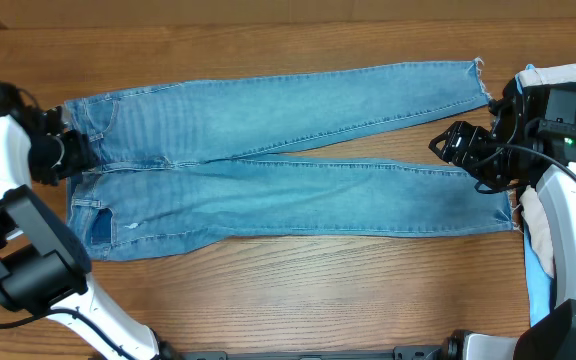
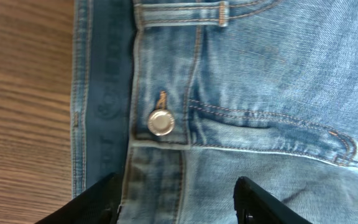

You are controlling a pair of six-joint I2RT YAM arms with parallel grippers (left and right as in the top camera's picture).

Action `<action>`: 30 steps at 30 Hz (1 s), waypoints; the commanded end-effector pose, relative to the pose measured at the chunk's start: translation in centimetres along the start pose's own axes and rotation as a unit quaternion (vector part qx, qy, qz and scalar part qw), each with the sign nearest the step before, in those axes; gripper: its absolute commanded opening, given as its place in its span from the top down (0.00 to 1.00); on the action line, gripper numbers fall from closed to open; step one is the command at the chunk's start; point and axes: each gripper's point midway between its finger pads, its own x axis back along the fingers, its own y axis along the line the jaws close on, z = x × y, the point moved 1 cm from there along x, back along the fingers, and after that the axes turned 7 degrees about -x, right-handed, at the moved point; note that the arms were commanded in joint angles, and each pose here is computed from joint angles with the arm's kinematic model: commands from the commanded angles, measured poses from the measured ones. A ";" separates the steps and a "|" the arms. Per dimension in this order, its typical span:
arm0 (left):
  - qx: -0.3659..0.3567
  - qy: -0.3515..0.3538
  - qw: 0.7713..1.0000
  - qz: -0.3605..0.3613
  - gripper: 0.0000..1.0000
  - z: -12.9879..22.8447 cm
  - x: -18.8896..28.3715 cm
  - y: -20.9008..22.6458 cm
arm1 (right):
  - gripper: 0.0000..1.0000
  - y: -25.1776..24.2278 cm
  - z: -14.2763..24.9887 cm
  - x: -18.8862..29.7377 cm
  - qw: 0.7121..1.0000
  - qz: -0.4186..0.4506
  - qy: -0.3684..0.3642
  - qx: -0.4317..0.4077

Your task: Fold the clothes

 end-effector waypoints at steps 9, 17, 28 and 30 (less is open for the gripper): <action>-0.018 0.028 0.999 -0.005 0.42 0.9 -1.6 1.2 | 0.12 0.8 -0.5 0.6 1.000 -0.013 -0.009 0.010; -0.029 0.066 0.997 0.030 0.60 2.2 -4.6 0.7 | 0.14 0.7 -0.3 0.6 1.000 -0.011 -0.006 0.008; 0.031 0.027 0.997 -0.070 0.96 -0.2 3.1 4.1 | 0.15 0.7 -0.2 0.6 1.000 -0.011 -0.005 0.007; 0.058 0.029 0.993 -0.101 0.96 0.2 3.8 5.4 | 0.15 0.7 -0.3 0.6 1.000 -0.011 -0.005 0.008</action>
